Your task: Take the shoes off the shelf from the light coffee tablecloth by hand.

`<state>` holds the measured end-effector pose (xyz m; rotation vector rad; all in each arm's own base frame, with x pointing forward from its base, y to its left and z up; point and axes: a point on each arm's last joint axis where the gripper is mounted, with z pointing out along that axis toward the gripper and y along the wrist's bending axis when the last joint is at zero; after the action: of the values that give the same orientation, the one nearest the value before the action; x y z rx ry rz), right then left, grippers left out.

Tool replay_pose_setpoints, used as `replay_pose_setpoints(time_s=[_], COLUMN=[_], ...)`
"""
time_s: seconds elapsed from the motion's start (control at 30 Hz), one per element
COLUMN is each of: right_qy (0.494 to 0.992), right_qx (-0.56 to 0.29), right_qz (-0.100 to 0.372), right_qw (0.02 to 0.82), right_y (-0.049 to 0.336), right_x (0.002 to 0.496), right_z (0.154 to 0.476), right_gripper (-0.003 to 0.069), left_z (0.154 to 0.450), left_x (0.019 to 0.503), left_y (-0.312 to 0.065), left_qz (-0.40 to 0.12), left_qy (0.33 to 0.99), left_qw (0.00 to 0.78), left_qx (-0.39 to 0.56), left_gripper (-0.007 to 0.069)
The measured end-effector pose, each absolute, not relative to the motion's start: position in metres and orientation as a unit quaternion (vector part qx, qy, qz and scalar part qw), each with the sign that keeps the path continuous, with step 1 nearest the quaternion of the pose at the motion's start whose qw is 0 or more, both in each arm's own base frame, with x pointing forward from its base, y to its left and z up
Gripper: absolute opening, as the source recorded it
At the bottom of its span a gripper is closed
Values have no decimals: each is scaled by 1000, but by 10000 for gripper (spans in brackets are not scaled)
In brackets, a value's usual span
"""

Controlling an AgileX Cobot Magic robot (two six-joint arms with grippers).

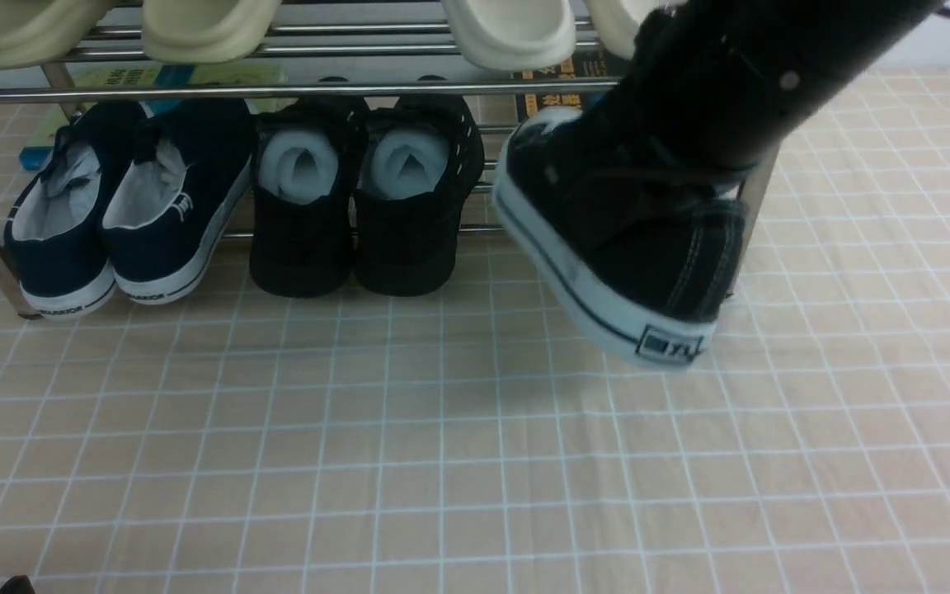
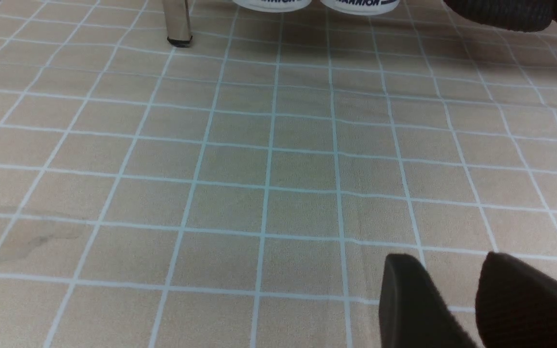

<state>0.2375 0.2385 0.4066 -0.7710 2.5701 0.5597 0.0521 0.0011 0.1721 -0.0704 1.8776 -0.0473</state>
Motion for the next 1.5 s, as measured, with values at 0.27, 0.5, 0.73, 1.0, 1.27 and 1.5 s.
replay_pose_setpoints(time_s=[0.27, 0.5, 0.73, 1.0, 1.27, 1.5], right_qy=[943, 958, 958, 958, 966, 966], right_qx=[-282, -229, -198, -194, -146, -150], right_qz=[125, 50, 43, 45, 29, 28], right_qw=[123, 166, 201, 206, 213, 210], right_y=[276, 279, 297, 316, 322, 323], right_x=[216, 239, 261, 277, 288, 288], right_z=[347, 326, 296, 260, 235, 233], right_gripper=[7, 8, 10, 12, 28, 166], left_z=[172, 172, 172, 172, 172, 172], left_x=[52, 52, 52, 52, 52, 52], left_y=[1, 1, 1, 1, 1, 1], left_qz=[-20, -20, -20, -20, -20, -20], left_qy=[807, 807, 807, 807, 807, 807], left_qw=[590, 590, 590, 590, 590, 590], left_qx=[-30, -30, -30, -30, -30, -30], left_gripper=[240, 240, 240, 240, 240, 240])
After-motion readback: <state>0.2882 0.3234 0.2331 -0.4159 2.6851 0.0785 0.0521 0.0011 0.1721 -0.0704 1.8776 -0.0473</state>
